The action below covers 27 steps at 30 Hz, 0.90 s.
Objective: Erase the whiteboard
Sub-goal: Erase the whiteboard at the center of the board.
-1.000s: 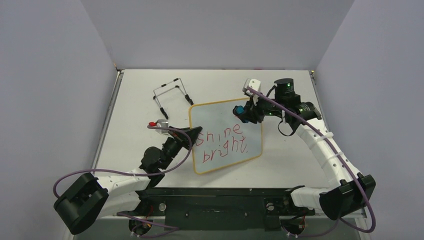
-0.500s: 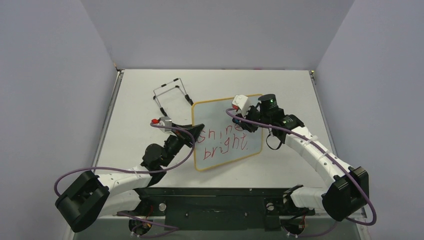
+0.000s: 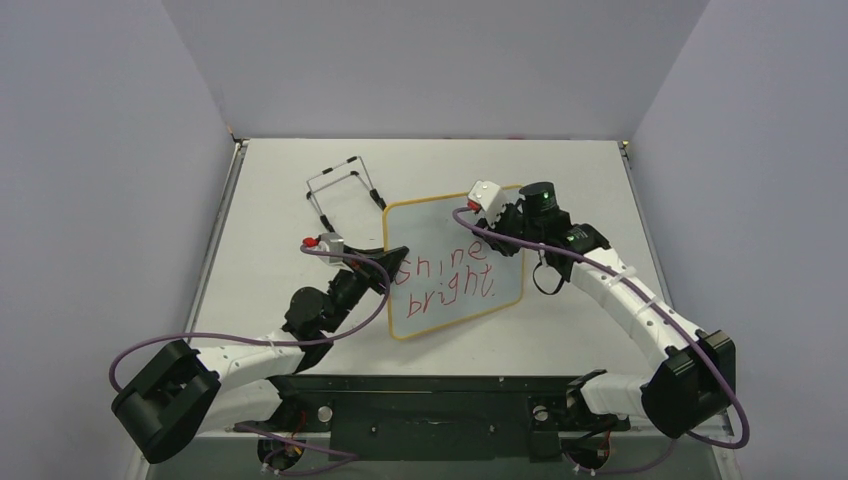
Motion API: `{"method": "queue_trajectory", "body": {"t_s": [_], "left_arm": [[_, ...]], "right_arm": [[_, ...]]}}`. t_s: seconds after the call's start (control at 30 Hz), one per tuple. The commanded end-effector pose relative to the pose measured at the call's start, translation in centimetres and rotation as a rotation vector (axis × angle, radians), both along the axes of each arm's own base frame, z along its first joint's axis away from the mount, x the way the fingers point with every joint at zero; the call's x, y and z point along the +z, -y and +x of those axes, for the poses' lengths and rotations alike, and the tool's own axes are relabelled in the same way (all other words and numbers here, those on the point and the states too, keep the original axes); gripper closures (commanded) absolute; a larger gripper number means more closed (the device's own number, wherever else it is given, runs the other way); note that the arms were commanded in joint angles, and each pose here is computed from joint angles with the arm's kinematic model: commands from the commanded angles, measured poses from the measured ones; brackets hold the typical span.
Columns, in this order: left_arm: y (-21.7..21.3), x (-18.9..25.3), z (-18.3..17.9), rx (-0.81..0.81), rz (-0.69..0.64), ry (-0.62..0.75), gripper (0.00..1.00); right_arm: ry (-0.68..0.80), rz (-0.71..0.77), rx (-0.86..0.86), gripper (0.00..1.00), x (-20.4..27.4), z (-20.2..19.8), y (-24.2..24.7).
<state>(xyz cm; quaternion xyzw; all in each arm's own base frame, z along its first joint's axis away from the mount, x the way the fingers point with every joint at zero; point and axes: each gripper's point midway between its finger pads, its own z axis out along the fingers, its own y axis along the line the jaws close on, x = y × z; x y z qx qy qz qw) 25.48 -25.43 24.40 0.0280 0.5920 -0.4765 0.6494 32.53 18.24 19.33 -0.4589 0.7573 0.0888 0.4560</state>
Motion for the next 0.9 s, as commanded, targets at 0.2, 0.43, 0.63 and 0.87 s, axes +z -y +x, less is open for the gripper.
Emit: {"method": "queue_trajectory", "body": {"t_s": [0.2, 0.43, 0.63, 0.87], "left_arm": [[0.3, -0.1, 0.0, -0.002, 0.105, 0.082, 1.00], [0.3, -0.3, 0.0, -0.002, 0.106, 0.078, 1.00], [0.4, -0.4, 0.0, -0.006, 0.103, 0.076, 1.00], [0.6, -0.3, -0.1, -0.014, 0.101, 0.076, 1.00]], "right_arm": [[-0.089, -0.123, 0.179, 1.00, -0.8, -1.8, -1.4], [-0.019, 0.040, -0.089, 1.00, 1.8, 1.5, 1.7], [-0.110, 0.041, 0.051, 1.00, 0.5, -0.4, -0.7], [-0.084, 0.133, 0.014, 1.00, 1.7, -0.3, -2.9]]}}
